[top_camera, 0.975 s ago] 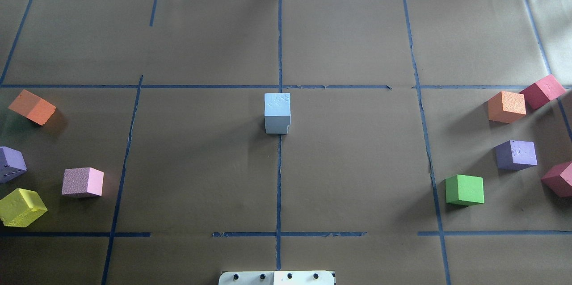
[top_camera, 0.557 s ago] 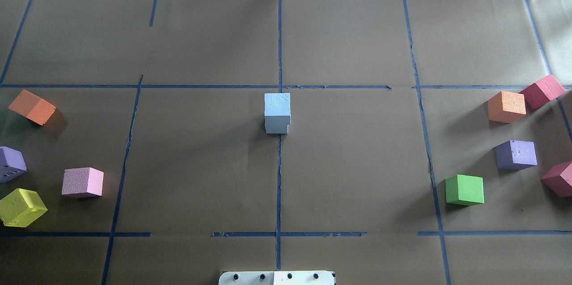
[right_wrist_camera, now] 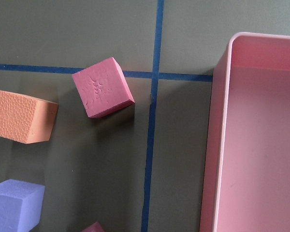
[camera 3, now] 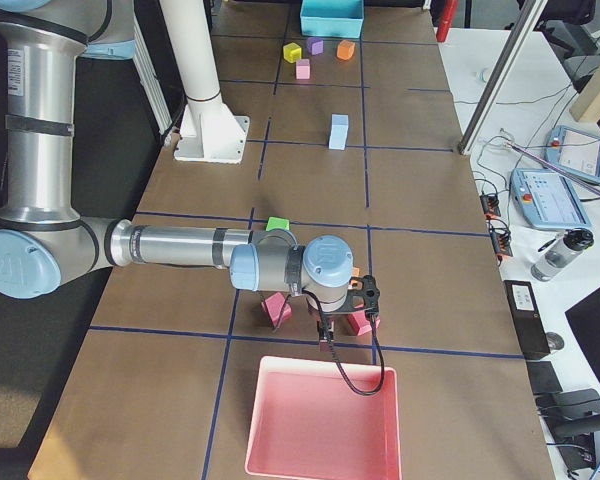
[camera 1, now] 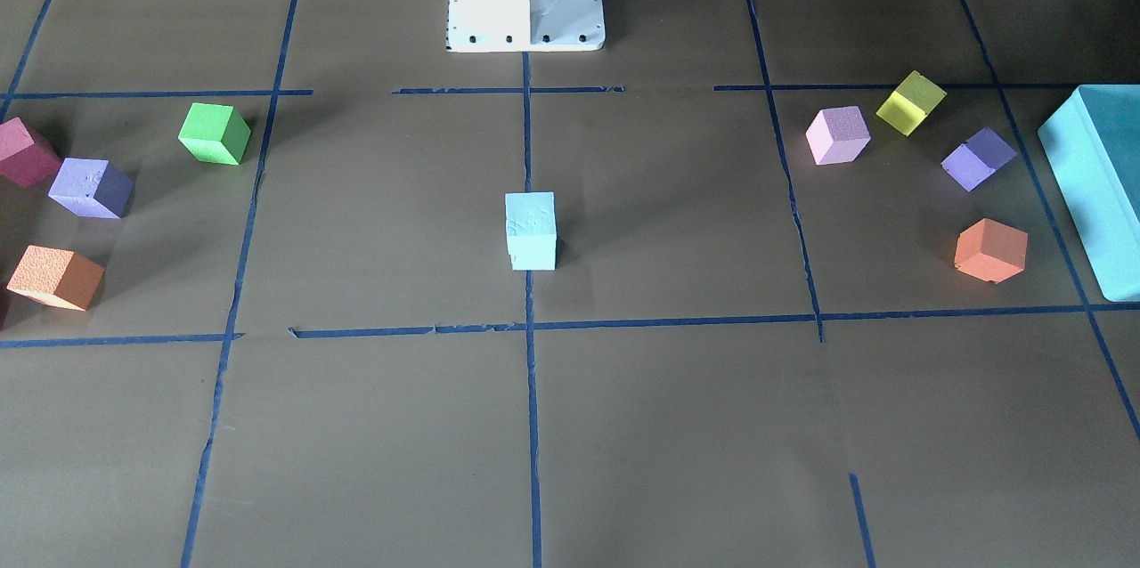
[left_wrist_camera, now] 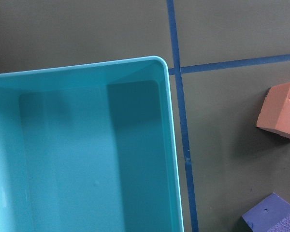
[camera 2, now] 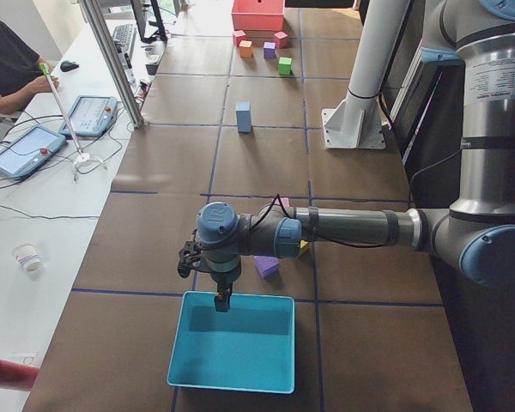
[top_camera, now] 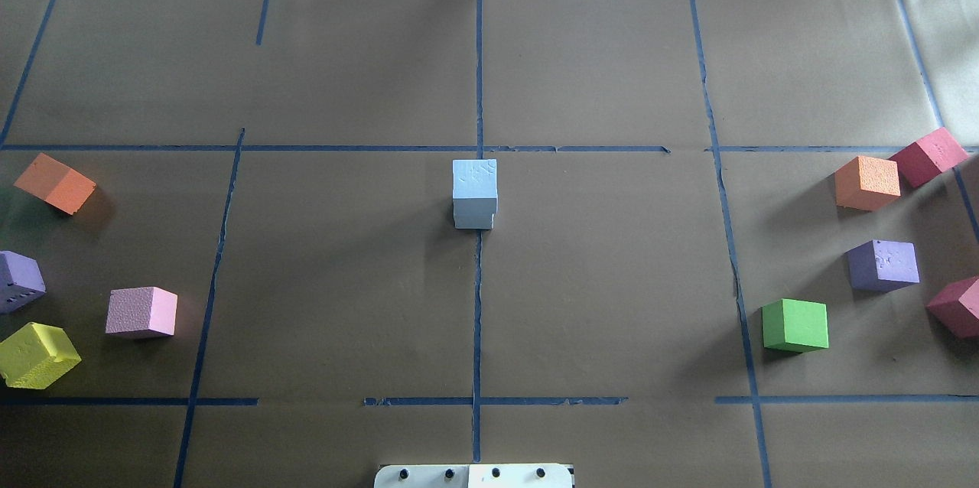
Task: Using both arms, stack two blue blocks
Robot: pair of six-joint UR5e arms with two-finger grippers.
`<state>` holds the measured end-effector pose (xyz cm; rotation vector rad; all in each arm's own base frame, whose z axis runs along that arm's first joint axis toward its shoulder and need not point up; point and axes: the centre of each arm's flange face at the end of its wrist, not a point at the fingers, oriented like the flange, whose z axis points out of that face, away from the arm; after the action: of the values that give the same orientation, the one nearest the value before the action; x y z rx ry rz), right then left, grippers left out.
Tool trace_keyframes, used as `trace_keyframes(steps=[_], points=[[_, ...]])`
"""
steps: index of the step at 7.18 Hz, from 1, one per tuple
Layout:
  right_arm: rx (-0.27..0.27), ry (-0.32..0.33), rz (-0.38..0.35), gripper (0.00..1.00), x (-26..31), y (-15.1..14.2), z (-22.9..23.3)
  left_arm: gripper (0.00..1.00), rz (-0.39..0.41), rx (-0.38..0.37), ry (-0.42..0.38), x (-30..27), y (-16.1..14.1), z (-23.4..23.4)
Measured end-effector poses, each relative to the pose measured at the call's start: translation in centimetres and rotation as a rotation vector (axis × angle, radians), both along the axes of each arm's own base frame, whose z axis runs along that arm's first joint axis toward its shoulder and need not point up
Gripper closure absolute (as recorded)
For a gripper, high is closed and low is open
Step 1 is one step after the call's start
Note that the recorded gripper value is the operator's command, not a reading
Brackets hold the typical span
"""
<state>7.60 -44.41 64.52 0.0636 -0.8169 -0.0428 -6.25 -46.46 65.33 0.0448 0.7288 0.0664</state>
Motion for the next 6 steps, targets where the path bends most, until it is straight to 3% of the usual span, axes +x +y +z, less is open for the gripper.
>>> trace_keyframes(steps=[6], points=[[0.008,0.0,0.001,0.0,0.0,-0.3,-0.4,0.0,-0.031,-0.071,0.074,-0.8,0.6,2.5]])
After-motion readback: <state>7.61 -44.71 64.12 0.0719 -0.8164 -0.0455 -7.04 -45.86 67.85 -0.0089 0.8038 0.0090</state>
